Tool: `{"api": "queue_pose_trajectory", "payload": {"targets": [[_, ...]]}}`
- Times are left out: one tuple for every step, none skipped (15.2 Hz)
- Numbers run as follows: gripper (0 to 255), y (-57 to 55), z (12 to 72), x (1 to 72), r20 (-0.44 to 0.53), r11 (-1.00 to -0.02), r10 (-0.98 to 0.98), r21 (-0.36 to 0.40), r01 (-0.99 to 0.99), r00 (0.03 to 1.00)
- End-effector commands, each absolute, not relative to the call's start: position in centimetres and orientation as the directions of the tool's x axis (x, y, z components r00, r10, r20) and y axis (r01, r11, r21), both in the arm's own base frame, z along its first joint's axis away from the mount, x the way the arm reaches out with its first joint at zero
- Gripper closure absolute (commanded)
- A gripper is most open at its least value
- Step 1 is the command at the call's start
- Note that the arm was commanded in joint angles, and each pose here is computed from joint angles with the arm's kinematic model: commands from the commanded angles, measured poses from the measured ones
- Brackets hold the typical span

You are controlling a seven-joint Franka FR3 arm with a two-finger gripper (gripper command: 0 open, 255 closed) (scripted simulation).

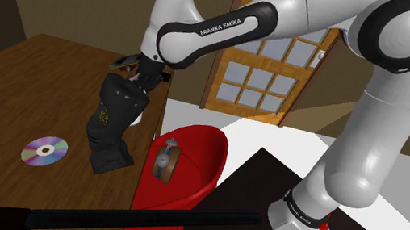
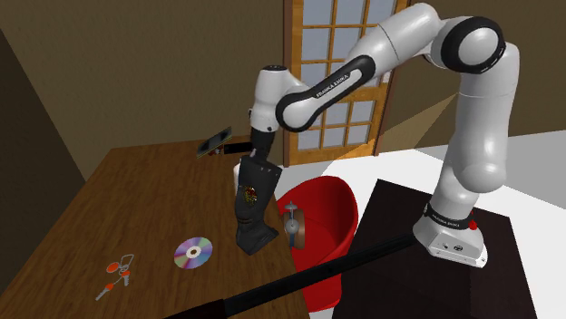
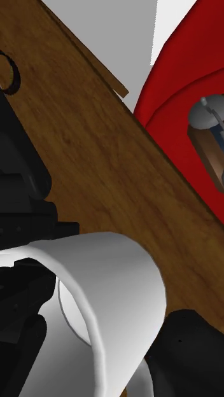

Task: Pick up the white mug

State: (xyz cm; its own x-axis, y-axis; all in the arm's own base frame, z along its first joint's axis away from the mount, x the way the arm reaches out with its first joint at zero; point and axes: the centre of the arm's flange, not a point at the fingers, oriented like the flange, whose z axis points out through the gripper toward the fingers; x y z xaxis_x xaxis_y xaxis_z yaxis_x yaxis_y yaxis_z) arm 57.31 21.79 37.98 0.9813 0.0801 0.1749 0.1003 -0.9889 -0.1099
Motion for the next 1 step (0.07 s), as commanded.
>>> {"api": "queue_pose_trajectory", "payload": {"targets": [[255, 21.77, 38.33, 57.25, 0.175, -0.989, 0.08, -0.11, 0.1, 0.981]]}}
